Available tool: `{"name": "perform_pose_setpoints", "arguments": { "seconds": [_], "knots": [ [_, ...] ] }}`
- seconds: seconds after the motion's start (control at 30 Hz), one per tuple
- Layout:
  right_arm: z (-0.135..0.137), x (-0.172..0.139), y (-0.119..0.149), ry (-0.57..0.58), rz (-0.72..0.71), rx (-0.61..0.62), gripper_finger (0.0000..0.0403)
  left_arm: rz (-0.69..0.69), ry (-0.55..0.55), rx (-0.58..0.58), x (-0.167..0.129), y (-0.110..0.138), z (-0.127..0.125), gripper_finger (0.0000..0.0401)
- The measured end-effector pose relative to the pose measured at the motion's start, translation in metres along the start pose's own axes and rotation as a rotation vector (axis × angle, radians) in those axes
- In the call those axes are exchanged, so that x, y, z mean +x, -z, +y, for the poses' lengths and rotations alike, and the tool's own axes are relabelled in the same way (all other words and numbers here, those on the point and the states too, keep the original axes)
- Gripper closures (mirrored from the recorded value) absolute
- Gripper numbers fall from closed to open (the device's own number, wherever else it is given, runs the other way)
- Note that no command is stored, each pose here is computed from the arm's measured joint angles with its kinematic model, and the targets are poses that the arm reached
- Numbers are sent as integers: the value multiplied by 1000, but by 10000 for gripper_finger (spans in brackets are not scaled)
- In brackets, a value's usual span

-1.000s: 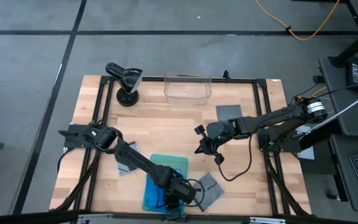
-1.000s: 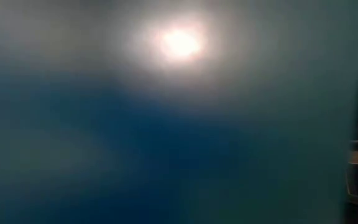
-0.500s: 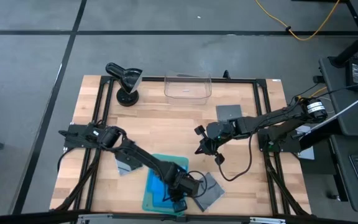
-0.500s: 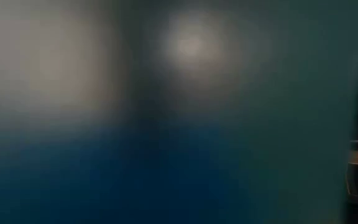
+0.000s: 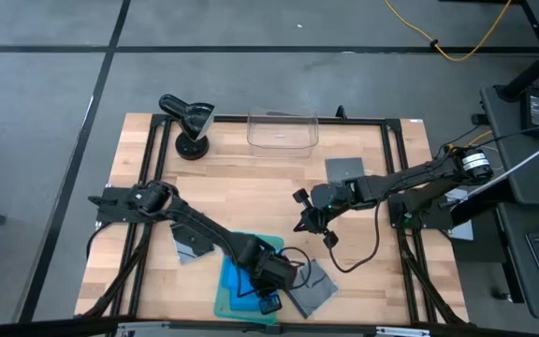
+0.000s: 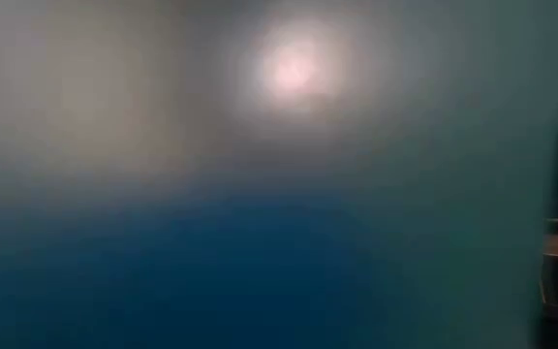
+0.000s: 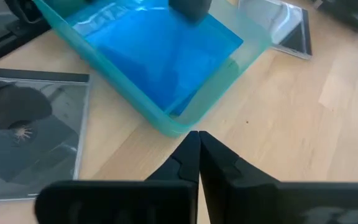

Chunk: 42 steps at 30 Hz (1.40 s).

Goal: Pick & place jewel cases by type
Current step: Put the top right black cd case into the transparent bin

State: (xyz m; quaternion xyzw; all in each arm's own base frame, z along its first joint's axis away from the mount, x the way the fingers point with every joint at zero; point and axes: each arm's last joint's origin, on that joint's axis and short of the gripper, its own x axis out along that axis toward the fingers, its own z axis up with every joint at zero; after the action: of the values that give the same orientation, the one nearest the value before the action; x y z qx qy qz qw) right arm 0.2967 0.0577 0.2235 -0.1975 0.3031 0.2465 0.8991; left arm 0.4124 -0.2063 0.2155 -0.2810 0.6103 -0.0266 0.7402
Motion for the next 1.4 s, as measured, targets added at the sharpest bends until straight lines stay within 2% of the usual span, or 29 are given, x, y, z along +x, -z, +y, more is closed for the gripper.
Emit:
{"name": "perform_pose_setpoints", "arguments": {
  "seconds": [0.27, 0.53, 0.7, 0.87, 1.0, 1.1, 1.23, 1.4],
  "knots": [
    [-10, -12, 8, 135, 92, 130, 398, -228, -66, -28, -68, 1, -2, 398],
    [-33, -61, 26, 406, 261, 245, 389, -473, -145, -68, -117, -11, 11, 398],
    [-49, -95, 53, 475, 368, 443, 396, -587, -262, -48, -131, -25, 27, 393],
    [-63, -117, 79, 540, 460, 629, 381, -645, -398, 9, -141, -45, 51, 396],
    [-75, -128, 92, 604, 467, 723, 373, -668, -592, 134, -152, -63, 76, 399],
    [-80, -136, 100, 655, 458, 840, 371, -670, -693, 142, -164, -78, 102, 399],
    [-84, -144, 110, 709, 457, 972, 371, -655, -718, 113, -180, -96, 136, 399],
    [-89, -155, 127, 776, 473, 1072, 371, -680, -629, 98, -197, -115, 168, 400]
  ]
}}
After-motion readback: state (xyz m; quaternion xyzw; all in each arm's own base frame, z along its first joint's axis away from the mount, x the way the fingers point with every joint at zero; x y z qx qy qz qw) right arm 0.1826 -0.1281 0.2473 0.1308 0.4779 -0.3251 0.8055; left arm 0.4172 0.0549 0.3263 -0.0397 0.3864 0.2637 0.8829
